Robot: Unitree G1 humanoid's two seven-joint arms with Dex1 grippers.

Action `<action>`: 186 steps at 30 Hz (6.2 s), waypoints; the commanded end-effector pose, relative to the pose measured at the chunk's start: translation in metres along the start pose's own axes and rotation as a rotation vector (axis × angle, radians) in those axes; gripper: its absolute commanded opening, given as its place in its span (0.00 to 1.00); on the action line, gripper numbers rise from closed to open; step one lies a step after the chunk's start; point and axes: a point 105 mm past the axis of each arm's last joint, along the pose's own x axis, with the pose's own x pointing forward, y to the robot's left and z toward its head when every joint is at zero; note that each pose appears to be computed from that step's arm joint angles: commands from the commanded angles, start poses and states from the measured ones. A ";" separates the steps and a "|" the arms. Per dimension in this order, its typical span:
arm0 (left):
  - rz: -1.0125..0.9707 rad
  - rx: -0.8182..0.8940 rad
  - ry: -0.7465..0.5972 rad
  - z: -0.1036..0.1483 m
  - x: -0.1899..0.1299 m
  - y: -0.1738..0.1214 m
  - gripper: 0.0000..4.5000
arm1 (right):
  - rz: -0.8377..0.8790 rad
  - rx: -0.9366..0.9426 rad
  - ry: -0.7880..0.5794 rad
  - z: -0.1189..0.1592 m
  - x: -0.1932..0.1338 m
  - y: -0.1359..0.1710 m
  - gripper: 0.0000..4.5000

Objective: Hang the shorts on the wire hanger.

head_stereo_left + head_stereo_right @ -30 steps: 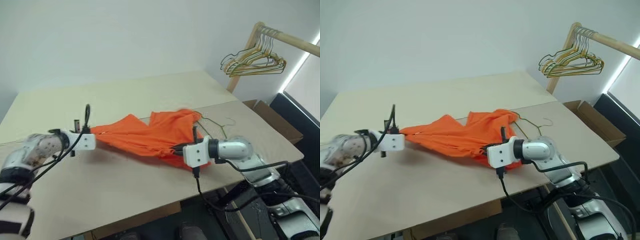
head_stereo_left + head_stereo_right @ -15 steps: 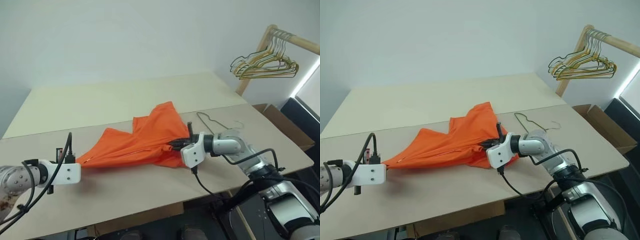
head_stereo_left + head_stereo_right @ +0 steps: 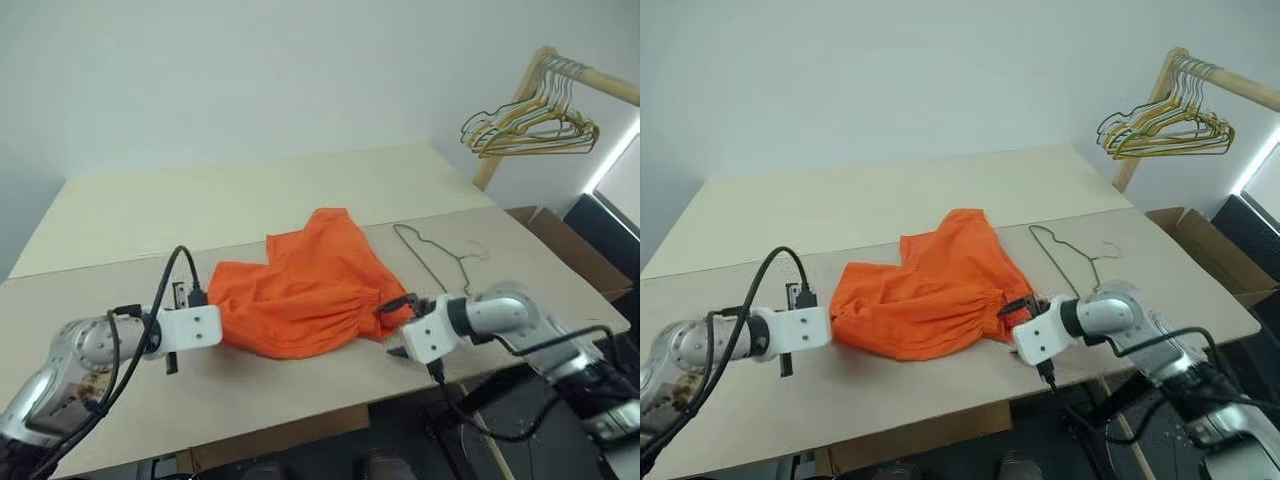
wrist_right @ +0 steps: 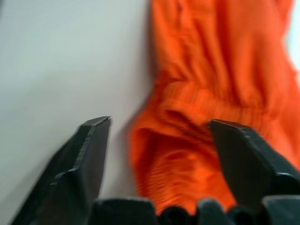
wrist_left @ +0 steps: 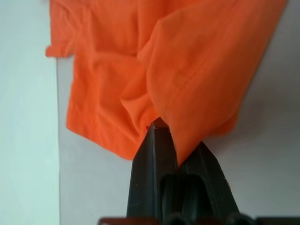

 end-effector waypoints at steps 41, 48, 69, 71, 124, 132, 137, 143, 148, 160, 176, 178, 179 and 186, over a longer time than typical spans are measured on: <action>-0.063 0.029 -0.048 0.001 -0.009 0.000 0.00 | -0.370 -0.108 0.206 0.025 0.006 -0.039 0.01; -0.283 0.071 -0.149 0.006 -0.041 -0.015 0.00 | -0.063 -0.040 -0.054 0.047 -0.045 -0.005 0.01; 1.277 0.047 -0.031 0.085 -0.082 0.340 0.00 | -1.261 -0.188 0.515 -0.019 -0.131 -0.308 0.01; 1.448 0.049 -0.057 0.102 -0.110 0.352 0.00 | -1.455 -0.238 0.525 -0.006 -0.156 -0.319 0.01; -0.175 0.000 0.001 0.060 -0.061 -0.071 0.00 | -0.533 -0.429 0.019 -0.040 0.044 -0.054 0.01; -0.208 -0.054 0.018 0.052 -0.069 -0.086 0.00 | -0.553 -0.411 -0.017 -0.028 0.044 -0.041 0.01; -0.227 -0.059 0.000 0.054 -0.071 -0.090 0.00 | -0.555 -0.400 -0.017 -0.025 0.038 -0.032 0.01; -0.244 -0.016 -0.043 0.059 -0.065 -0.086 0.13 | -0.509 -0.378 -0.055 -0.016 0.025 -0.019 0.27; -0.286 -0.016 -0.126 0.061 -0.064 -0.077 0.49 | -0.451 -0.367 -0.090 -0.006 0.012 -0.004 0.66; -0.262 -0.109 -0.416 0.060 -0.101 -0.012 0.83 | -0.353 -0.114 -0.014 -0.012 -0.030 0.025 1.00; 0.007 -0.412 -0.749 0.110 -0.044 0.056 0.83 | -0.864 1.277 0.440 -0.116 -0.092 0.021 1.00; 0.001 -0.422 -0.767 0.115 -0.040 0.056 0.83 | -0.912 1.356 0.467 -0.127 -0.089 0.013 1.00; -0.008 -0.418 -0.777 0.116 -0.039 0.055 0.83 | -0.960 1.409 0.464 -0.134 -0.088 0.005 1.00; -0.030 -0.411 -0.789 0.119 -0.037 0.048 0.83 | -0.965 1.558 0.650 -0.165 -0.066 0.000 1.00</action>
